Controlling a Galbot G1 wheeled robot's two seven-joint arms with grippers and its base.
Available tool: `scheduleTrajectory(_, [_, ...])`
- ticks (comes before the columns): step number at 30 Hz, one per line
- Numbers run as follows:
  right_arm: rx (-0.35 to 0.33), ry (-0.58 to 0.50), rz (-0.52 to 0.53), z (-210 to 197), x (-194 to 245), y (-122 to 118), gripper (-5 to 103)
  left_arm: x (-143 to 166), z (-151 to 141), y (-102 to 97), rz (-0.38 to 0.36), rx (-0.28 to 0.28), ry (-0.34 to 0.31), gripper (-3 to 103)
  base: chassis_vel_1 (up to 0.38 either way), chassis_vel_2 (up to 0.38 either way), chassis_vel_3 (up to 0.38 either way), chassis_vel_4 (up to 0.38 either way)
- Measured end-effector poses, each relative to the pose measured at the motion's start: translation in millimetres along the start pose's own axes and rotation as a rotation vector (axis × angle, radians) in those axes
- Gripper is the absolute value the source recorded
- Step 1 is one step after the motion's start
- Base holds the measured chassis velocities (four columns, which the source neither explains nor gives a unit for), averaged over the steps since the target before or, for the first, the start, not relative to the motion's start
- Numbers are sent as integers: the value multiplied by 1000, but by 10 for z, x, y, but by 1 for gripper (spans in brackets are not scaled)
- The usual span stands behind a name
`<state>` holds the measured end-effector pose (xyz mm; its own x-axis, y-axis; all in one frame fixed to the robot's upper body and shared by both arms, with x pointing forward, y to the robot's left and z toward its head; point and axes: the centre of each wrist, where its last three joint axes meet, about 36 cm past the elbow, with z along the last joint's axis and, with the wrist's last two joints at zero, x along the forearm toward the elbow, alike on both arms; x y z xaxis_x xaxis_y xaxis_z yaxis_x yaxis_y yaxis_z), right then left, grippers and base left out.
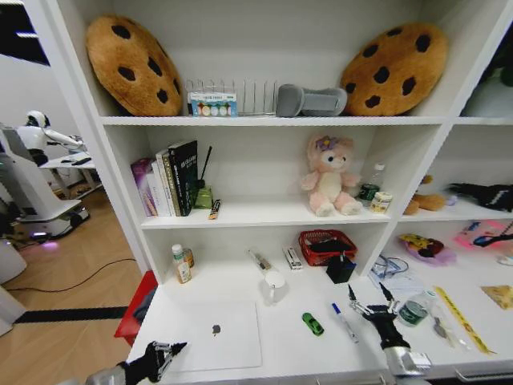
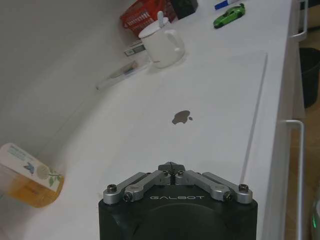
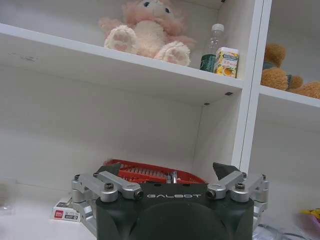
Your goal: Organize the objects on the table.
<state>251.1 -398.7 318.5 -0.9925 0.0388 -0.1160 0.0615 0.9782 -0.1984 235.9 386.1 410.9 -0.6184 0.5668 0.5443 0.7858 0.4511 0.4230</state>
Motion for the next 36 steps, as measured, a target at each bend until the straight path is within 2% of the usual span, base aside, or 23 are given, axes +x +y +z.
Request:
scheduleTrajectory(1, [0,0,0,0,0,0,100,0,0,0,0,0,0,-3,0,0,0,0])
scheduleTrajectory(4, [11,4,-24,-48,-7,0,100,37,-44,108,-177,65,-57,12,0,0,0,0])
scheduleTrajectory(5, [11,4,-24,-48,-7,0,100,37,-44,108,-177,65,-57,12,0,0,0,0])
scheduleTrajectory(7, [12,5,-30,-75,-37,3,100,40,-150,149,-267,108,-107,23,0,0,0,0])
scheduleTrajectory(9, [12,5,-32,-84,-46,4,100,41,-180,153,-291,124,-120,23,0,0,0,0])
scheduleTrajectory(10, [17,5,-38,-105,-65,-9,100,42,-286,167,-374,185,-163,33,0,0,0,0])
scheduleTrajectory(11, [17,5,-38,-105,-65,-9,100,42,-286,167,-374,185,-163,33,0,0,0,0])
scheduleTrajectory(13, [29,9,-47,-119,-65,-56,100,74,-385,184,-480,263,-209,44,0,0,0,0])
scheduleTrajectory(16, [32,11,-49,-123,-62,-75,100,96,-400,188,-520,294,-220,49,0,0,0,0])
scheduleTrajectory(19, [26,25,-56,-131,-33,-87,100,175,-380,137,-656,408,-235,66,0,0,0,0])
scheduleTrajectory(20, [26,25,-56,-131,-33,-87,100,175,-380,137,-656,408,-235,66,0,0,0,0])
scheduleTrajectory(21, [25,29,-60,-133,-24,-77,100,191,-368,113,-685,431,-237,72,0,0,0,0])
scheduleTrajectory(22, [25,39,-74,-130,14,-40,100,227,-337,38,-755,493,-240,77,0,0,0,0])
scheduleTrajectory(25, [29,47,-91,-128,53,-4,100,272,-302,-15,-813,543,-239,88,0,0,0,0])
scheduleTrajectory(27, [26,54,-116,-148,136,70,100,370,-220,-76,-898,605,-232,97,0,0,0,0])
scheduleTrajectory(28, [26,54,-116,-148,136,70,100,370,-220,-76,-898,605,-232,97,0,0,0,0])
scheduleTrajectory(30, [12,65,-127,-172,277,165,100,467,-147,-109,-967,650,-226,100,0,0,0,0])
scheduleTrajectory(36, [-26,92,-158,-168,528,412,100,551,-9,-206,-1055,710,-203,100,0,0,0,0])
